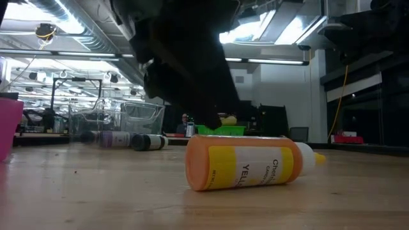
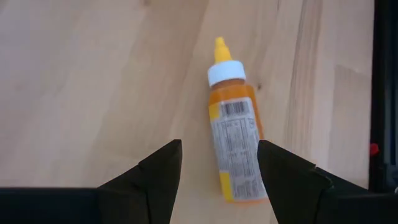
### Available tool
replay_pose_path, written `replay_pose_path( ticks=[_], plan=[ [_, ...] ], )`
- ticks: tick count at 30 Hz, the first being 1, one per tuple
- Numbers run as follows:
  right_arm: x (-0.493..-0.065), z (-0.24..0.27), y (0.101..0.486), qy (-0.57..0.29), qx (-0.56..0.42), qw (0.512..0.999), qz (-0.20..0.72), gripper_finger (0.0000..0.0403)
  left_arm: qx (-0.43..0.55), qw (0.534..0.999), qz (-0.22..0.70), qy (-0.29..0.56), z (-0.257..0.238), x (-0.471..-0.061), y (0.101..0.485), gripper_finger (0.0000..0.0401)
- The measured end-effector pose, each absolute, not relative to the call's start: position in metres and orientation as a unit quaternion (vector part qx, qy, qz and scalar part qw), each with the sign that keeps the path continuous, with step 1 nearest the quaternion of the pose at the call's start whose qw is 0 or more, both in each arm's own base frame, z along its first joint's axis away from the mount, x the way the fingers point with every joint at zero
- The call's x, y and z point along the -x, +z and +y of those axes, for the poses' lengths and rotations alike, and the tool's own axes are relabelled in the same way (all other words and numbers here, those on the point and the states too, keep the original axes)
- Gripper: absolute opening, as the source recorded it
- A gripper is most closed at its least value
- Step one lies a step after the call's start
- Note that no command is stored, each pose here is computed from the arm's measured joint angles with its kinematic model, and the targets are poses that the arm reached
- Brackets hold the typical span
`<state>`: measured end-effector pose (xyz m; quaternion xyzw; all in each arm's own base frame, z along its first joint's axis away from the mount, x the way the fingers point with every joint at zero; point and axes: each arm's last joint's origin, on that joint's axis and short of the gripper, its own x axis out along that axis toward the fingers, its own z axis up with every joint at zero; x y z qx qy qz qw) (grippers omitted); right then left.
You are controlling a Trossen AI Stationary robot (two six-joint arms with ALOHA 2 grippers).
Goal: Pick & Place Food Item
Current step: Put the yellow food coloring bottle into the transparent bin
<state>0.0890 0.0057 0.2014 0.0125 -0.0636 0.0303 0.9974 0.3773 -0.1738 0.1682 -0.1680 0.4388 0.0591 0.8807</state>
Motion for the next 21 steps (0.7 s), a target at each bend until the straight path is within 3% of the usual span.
replay_pose_path(
  ticks=[10, 21],
  plan=[
    [-0.089, 0.006, 0.201, 0.031, -0.019, 0.997, -0.063, 0.0226, 0.175, 0.867, 0.459, 0.087, -0.173, -0.381, 0.144, 0.0205],
    [-0.089, 0.006, 0.201, 0.030, -0.019, 0.997, -0.063, 0.0226, 0.195, 0.874, 0.440, 0.066, -0.175, -0.385, 0.149, 0.0206]
  ],
)
